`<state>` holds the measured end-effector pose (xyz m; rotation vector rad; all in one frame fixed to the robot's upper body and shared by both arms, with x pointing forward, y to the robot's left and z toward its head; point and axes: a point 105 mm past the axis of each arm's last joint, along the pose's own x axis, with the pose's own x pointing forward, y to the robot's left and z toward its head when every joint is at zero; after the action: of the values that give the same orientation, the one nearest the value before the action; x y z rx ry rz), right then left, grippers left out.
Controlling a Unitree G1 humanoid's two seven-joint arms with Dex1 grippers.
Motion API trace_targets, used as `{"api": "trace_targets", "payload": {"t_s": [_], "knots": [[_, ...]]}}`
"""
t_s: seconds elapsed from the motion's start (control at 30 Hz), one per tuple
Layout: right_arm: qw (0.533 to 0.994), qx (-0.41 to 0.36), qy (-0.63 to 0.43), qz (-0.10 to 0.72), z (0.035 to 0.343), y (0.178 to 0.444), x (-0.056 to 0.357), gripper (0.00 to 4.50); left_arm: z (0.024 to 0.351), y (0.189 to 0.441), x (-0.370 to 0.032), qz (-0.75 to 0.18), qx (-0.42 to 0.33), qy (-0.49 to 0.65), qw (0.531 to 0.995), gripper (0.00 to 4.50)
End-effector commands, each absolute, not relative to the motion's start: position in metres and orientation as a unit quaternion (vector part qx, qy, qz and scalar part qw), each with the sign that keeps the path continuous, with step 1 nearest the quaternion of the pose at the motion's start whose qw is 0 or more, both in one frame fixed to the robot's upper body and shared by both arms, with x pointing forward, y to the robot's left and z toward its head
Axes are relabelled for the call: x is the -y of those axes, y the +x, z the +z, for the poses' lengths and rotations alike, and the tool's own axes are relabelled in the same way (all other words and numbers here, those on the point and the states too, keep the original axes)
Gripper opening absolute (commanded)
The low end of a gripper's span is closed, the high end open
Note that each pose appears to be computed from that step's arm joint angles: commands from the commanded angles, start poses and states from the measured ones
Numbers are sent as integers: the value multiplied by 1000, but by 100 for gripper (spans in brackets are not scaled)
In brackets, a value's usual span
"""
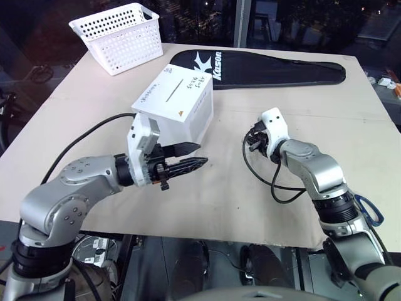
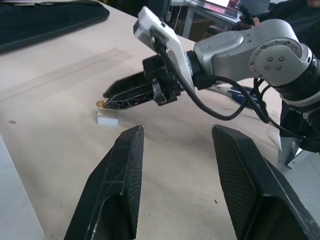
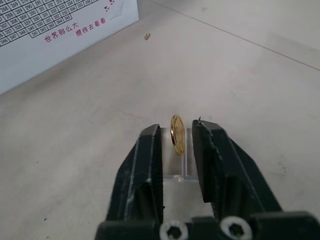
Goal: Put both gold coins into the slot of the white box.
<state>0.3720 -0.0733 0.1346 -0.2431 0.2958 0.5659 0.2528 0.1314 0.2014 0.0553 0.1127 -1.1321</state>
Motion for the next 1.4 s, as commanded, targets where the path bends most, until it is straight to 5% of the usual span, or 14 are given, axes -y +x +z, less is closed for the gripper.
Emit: {"api": "trace_targets", "payload": {"t_s": [0.03, 0.27, 0.4, 0.6, 0.77, 0.93, 1.03, 1.13, 1.4], "knots": [[944, -118, -123, 282, 149, 375, 70, 100, 212, 248, -130, -539, -30, 49, 841, 217], [944, -122, -124, 279, 146, 376, 71, 100, 212, 248, -130, -536, -29, 50, 842, 217], [945, -124, -123, 277, 145, 378, 71, 5, 212, 249, -130, -534, -28, 50, 843, 217], [945, -128, -127, 272, 142, 380, 75, 5, 211, 251, -132, -531, -23, 50, 845, 217], [943, -83, -89, 310, 168, 371, 75, 5, 222, 259, -129, -533, -11, 24, 845, 217], [907, -38, 24, 419, 207, 334, 66, 5, 239, 267, -118, -552, 2, -24, 834, 217], [874, -27, 88, 477, 228, 307, 64, 0, 250, 270, -110, -570, 7, -53, 820, 141], [849, -16, 122, 515, 242, 285, 66, 0, 259, 276, -105, -576, 12, -77, 814, 4], [830, -13, 145, 539, 250, 261, 65, 0, 261, 276, -95, -598, -2, -130, 791, 4]]}}
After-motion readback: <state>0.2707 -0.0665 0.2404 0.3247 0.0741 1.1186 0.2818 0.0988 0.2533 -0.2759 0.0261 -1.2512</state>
